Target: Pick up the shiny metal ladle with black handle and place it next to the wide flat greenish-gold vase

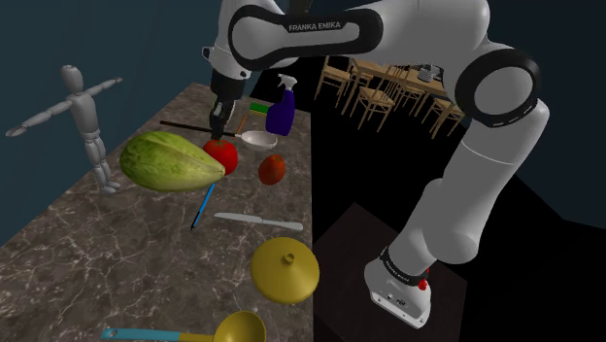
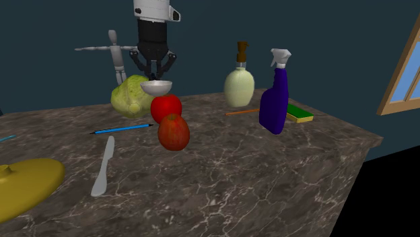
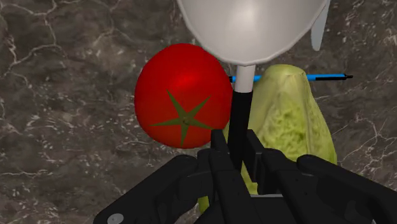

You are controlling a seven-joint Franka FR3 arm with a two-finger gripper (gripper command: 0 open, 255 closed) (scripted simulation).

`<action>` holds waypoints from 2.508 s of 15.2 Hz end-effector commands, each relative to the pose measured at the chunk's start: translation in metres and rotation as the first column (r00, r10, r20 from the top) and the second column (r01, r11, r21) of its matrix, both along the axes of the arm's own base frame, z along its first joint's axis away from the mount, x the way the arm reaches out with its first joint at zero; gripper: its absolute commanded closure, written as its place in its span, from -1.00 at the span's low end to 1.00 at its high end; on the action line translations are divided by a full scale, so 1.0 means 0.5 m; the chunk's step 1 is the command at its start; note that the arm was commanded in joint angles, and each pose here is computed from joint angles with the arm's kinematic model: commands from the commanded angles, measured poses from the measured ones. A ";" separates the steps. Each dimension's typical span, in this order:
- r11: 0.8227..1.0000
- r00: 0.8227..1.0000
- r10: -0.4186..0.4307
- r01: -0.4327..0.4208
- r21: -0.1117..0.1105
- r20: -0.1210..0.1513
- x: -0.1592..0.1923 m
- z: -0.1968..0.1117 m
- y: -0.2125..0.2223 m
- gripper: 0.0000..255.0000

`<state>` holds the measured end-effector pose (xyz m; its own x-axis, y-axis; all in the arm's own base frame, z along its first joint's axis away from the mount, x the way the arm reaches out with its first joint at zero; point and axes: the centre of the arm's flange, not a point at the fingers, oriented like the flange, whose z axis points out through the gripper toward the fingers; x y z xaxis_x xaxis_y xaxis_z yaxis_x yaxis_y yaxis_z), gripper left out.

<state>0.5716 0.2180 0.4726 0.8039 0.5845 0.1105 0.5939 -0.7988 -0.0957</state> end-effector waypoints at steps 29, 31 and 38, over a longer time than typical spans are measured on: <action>1.000 1.000 -0.001 0.001 0.000 0.000 -0.358 -0.059 0.506 1.00; 1.000 1.000 -0.001 0.001 0.000 0.000 -0.358 -0.080 0.506 1.00; 1.000 1.000 -0.001 0.001 0.000 0.000 -0.358 -0.154 0.506 1.00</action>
